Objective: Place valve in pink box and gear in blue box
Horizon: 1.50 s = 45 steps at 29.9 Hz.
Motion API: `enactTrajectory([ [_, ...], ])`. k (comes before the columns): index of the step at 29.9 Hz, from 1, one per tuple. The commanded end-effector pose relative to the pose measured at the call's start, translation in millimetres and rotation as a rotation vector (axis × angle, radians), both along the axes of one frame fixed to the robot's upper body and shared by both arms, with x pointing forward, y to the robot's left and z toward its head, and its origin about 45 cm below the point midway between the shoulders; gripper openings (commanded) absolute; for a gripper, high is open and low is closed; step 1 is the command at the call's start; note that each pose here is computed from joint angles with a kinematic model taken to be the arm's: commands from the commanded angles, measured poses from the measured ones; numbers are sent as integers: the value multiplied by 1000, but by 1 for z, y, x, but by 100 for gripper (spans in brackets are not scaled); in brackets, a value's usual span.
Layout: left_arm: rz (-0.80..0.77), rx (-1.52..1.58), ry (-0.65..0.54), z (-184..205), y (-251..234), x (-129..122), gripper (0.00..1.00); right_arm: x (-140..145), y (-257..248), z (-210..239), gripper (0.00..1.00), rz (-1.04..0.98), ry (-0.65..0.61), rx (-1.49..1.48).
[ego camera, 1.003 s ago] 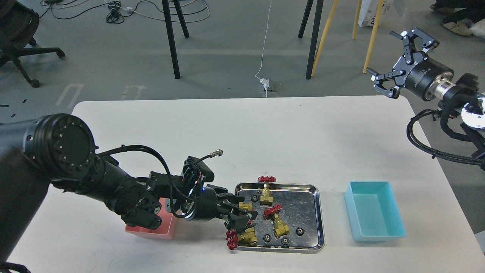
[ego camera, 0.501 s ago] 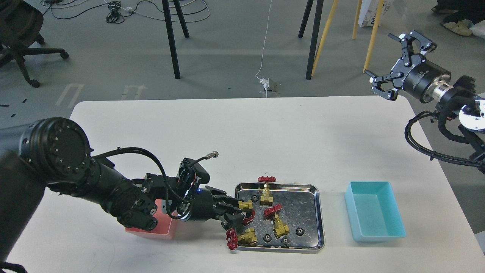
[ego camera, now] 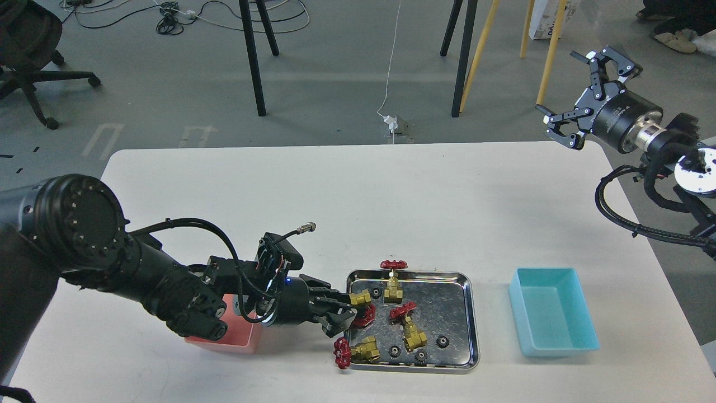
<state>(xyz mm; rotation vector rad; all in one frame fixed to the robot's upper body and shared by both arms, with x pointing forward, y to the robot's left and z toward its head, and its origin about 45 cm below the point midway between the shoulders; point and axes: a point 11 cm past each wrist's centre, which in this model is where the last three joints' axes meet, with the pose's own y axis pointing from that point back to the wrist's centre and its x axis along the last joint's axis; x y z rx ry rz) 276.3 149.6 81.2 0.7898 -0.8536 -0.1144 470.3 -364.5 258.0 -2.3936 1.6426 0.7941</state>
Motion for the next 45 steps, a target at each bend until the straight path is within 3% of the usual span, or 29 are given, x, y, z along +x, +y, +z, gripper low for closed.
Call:
enactTrajectory([
  [1,1,-2,-3,1,0,1,31,-1,3,-4,99,3,7,4],
  [9,37,-54,-26,14,2,11,26,0,8,-7,99,10,11,13],
  [24,22,-99,5,26,-1,0,21,-1,7,-7,99,5,9,23],
  [28,39,-105,-30,39,4,13,20,6,26,6,99,32,-27,76],
  [35,109,-100,-80,69,36,32,20,29,54,79,99,92,-174,116],
  [39,144,-86,-110,87,71,34,20,34,73,85,99,123,-184,131],
  [45,199,-47,-120,99,133,12,20,33,80,79,99,134,-173,139],
])
